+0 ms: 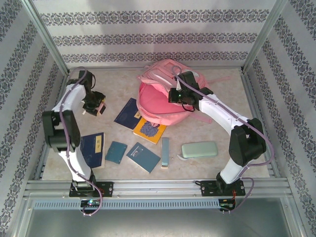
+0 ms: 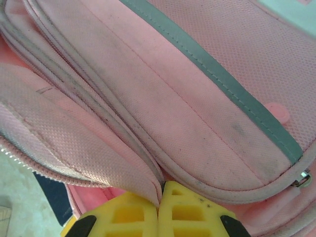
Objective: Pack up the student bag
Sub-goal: Pick up the loose stationery from the middle-left of the table, then place the loose stationery in the student bag.
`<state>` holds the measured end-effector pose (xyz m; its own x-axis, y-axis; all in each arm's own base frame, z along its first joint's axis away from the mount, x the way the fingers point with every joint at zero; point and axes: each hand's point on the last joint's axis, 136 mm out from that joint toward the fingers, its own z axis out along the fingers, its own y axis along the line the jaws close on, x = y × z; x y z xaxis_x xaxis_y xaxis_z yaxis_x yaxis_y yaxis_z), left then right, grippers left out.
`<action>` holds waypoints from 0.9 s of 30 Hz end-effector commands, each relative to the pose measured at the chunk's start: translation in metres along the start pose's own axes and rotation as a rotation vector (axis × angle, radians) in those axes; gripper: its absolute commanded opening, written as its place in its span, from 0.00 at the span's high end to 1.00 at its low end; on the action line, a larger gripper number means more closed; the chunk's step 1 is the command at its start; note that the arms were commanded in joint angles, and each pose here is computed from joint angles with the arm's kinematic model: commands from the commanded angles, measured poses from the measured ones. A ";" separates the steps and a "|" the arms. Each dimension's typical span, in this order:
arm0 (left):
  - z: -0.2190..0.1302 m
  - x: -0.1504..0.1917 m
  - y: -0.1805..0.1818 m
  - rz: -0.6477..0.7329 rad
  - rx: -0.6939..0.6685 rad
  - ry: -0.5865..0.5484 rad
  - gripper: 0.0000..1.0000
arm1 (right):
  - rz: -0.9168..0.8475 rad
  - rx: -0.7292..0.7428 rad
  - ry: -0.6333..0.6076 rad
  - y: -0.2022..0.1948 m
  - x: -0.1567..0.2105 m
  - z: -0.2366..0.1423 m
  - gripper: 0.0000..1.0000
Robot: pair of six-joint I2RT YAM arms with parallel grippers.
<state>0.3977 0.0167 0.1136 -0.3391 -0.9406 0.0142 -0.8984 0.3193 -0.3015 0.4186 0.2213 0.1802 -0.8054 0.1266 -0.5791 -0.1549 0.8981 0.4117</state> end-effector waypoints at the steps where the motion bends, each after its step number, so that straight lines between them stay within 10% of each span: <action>1: -0.025 0.026 0.001 0.058 0.103 0.033 0.45 | 0.070 -0.028 -0.055 0.000 -0.027 -0.021 1.00; 14: -0.043 0.167 -0.079 0.338 0.427 0.204 0.45 | 0.125 -0.176 -0.052 0.012 -0.041 -0.039 1.00; 27: -0.014 0.236 -0.178 0.380 0.701 0.300 0.45 | 0.246 -0.371 -0.087 0.034 -0.078 -0.070 1.00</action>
<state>0.4402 -0.2408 0.1448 -0.7323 -0.6789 0.0533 -0.4890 0.4697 -0.7350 0.4341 0.2036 0.2270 -0.8334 0.3040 -0.4616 -0.1046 0.7333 0.6718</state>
